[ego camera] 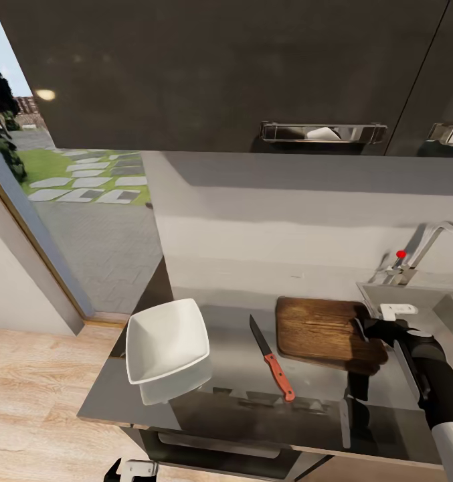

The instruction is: In the kitchen, take the Vidalia onion out of the sink, dice it on the chopping board with the paring knife, put the diced onion into the bowl on the countertop, then place both the paring knife and the chopping board into the sink.

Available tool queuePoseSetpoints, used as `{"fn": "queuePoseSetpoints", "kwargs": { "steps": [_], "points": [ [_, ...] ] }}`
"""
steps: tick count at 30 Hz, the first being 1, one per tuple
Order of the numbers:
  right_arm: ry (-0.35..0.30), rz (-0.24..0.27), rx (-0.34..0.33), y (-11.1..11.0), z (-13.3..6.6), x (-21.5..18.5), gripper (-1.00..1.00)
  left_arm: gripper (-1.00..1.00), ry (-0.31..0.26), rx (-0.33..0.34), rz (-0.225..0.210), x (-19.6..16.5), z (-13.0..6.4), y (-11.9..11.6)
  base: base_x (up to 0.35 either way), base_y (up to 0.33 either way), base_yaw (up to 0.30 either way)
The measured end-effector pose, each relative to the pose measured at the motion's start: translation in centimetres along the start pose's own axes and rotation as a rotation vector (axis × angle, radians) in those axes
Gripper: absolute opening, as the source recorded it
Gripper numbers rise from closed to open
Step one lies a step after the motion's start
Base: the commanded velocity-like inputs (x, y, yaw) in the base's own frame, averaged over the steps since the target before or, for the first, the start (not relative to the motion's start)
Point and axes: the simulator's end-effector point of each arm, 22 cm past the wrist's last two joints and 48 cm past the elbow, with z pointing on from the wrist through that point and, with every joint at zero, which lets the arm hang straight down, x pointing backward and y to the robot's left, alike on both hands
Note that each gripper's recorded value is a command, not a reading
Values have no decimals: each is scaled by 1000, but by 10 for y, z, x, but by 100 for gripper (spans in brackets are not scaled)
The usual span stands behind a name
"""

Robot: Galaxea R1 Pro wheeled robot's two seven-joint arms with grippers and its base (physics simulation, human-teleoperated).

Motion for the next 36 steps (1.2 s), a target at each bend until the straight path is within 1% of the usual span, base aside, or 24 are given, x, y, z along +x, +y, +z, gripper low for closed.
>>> {"fn": "queuePoseSetpoints", "kwargs": {
  "steps": [5,26,27,36],
  "points": [
    [4,-8,-29,6,0,2,-100,100,1,-1,-3,0,0,0,0,0,0],
    [4,-8,-34,7,0,2,-100,100,0,7,1,0,0,-4,0,0,0],
    [5,-8,-34,7,0,2,100,100,0,7,1,0,0,-4,0,0,0],
    [5,-8,-34,7,0,2,100,100,0,8,2,0,0,-5,0,0,0]
  ]
}}
